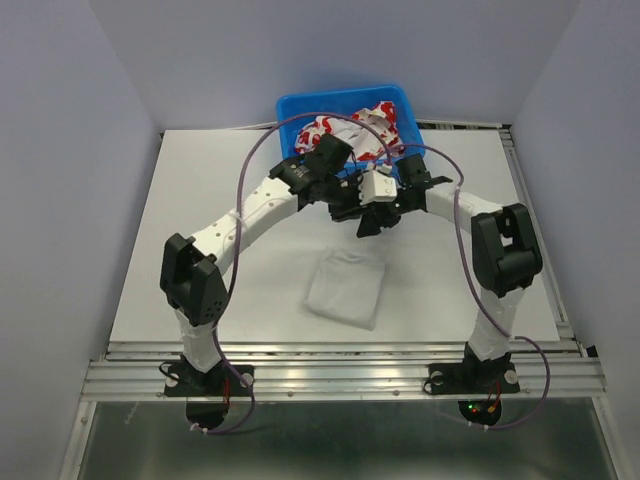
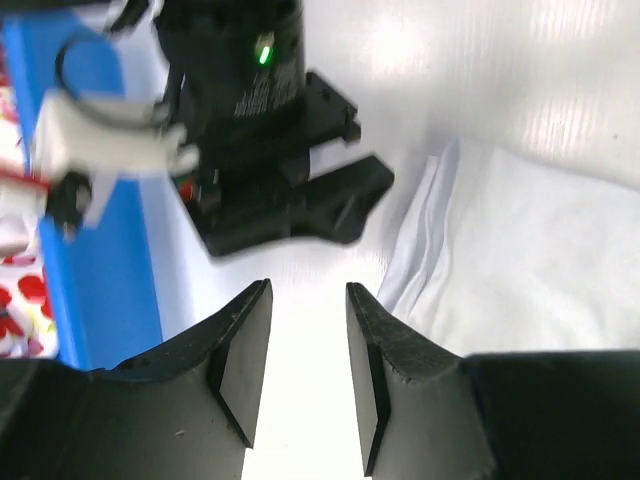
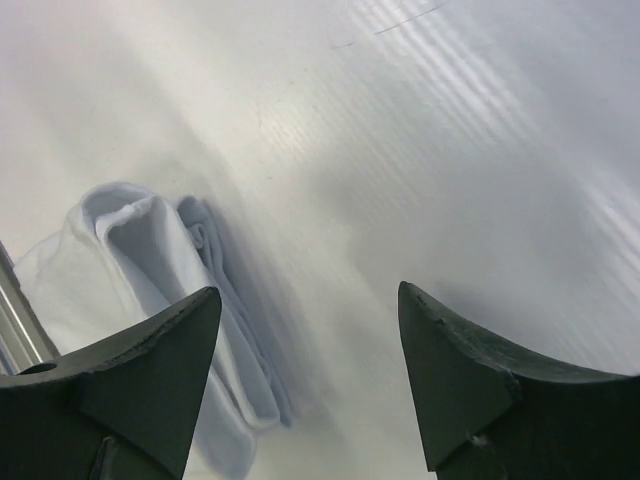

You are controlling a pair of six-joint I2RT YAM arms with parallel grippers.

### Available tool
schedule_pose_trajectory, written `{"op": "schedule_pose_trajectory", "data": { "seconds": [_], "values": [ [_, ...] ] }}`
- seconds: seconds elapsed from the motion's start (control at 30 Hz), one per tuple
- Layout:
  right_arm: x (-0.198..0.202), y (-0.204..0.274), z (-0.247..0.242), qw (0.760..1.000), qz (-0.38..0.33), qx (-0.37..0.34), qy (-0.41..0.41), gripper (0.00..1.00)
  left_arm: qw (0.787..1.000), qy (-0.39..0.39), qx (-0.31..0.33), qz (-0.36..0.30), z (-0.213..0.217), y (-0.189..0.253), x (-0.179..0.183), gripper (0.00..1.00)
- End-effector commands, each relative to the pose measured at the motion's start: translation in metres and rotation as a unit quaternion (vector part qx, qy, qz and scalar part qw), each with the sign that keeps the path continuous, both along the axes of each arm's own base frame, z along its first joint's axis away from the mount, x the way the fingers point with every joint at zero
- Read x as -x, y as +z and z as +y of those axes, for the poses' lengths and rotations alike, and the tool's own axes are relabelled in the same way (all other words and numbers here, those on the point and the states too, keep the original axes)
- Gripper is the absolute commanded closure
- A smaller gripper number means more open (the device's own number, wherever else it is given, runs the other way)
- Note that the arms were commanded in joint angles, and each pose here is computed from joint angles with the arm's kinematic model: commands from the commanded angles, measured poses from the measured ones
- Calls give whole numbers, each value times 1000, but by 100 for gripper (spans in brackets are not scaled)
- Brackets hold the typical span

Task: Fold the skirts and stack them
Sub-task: Fold the skirt, then neatly place the folded skirt to the corner

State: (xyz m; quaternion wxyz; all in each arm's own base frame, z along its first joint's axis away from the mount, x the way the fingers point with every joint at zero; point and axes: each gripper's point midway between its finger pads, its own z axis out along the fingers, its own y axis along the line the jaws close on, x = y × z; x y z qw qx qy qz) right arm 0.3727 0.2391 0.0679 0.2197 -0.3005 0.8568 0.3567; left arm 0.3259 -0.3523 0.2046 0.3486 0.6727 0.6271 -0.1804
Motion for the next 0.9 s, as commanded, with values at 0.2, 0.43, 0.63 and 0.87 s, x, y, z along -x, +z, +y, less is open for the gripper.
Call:
{"op": "schedule_pose_trajectory", "data": {
  "seconds": [0.2,0.43,0.63,0.87],
  "values": [
    [33,116,-12,996,-52,-68,-14,24,970,106,149,161,42,14,65,54],
    [125,90,17,992,27,-124,11,22,922,281,154,216,56,-42,60,54],
    [151,63,46,998,-7,-67,7,15,894,356,175,210,72,-51,54,53],
    [125,-1,54,993,-13,103,-62,15,863,432,195,177,101,-40,28,45]
  ]
}}
